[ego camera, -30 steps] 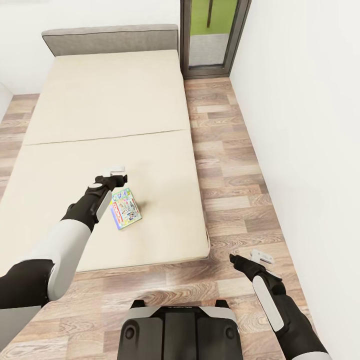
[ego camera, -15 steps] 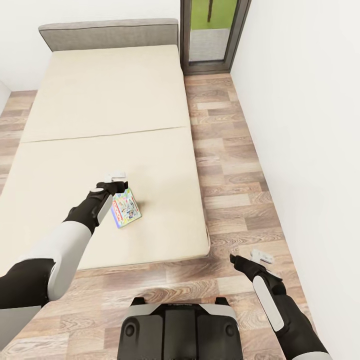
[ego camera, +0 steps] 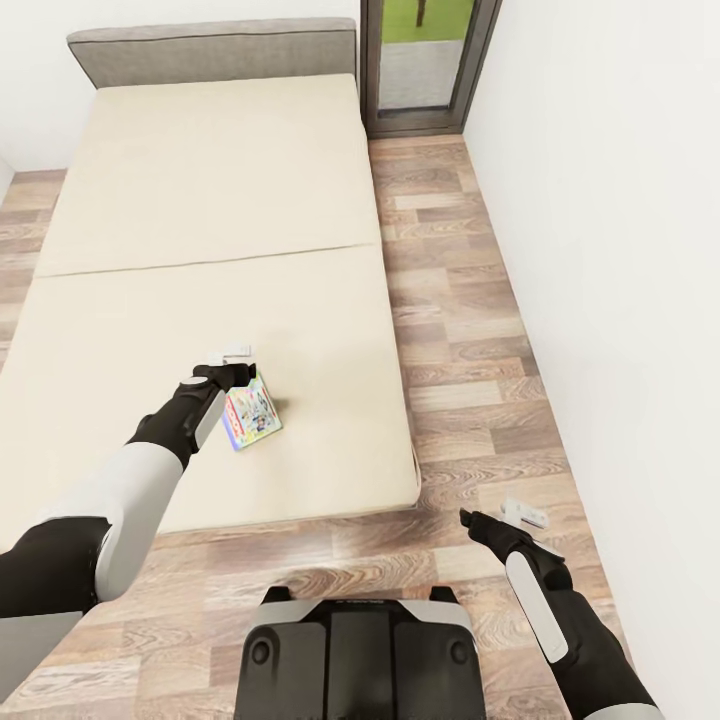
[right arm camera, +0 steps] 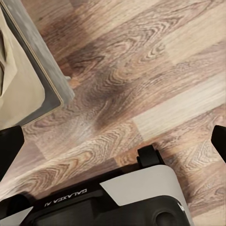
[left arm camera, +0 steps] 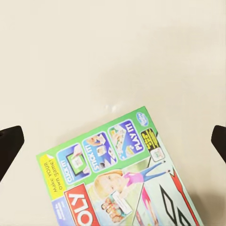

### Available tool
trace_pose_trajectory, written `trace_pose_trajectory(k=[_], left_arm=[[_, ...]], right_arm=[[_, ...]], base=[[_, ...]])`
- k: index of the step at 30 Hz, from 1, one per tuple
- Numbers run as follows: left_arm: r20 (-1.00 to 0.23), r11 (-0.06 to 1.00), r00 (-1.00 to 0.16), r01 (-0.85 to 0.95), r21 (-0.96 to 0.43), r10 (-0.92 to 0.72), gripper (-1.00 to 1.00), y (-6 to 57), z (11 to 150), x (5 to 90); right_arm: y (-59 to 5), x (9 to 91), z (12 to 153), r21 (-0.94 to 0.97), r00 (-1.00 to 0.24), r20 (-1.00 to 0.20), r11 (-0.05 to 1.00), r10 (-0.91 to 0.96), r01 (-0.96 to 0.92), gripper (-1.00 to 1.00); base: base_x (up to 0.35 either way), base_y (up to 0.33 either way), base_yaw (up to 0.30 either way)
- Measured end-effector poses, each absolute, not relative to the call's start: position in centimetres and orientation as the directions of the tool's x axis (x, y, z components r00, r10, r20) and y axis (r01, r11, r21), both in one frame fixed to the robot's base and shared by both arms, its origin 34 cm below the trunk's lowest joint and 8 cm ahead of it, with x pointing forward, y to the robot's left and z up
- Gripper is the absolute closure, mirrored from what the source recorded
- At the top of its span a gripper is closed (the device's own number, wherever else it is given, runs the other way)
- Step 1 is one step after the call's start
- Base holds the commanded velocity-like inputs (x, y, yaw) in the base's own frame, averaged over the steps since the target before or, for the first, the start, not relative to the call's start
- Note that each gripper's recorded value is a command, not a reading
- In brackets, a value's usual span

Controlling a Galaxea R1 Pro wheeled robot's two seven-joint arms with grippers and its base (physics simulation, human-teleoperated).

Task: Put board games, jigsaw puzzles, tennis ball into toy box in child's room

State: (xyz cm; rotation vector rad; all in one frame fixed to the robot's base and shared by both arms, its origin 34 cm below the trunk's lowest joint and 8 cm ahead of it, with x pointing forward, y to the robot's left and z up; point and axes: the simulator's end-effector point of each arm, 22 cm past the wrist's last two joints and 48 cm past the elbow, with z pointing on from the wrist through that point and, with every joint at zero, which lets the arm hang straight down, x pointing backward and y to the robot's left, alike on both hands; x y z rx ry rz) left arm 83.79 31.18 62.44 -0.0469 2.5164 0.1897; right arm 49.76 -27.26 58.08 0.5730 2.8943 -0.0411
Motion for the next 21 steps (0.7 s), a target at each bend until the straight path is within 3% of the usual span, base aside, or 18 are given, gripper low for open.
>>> trace_pose_trajectory(k=[21], left_arm=[[-0.596,0.989,-0.803,-0.074,0.127,0.017,-1.00,31.2,60.9,83.7]], right_arm=[[-27.1,48.3,56.8,-0.001,-0.913,-0.160,0.925,0.376,0.381,-1.00]], base=[[0.000,0.000,0.000]])
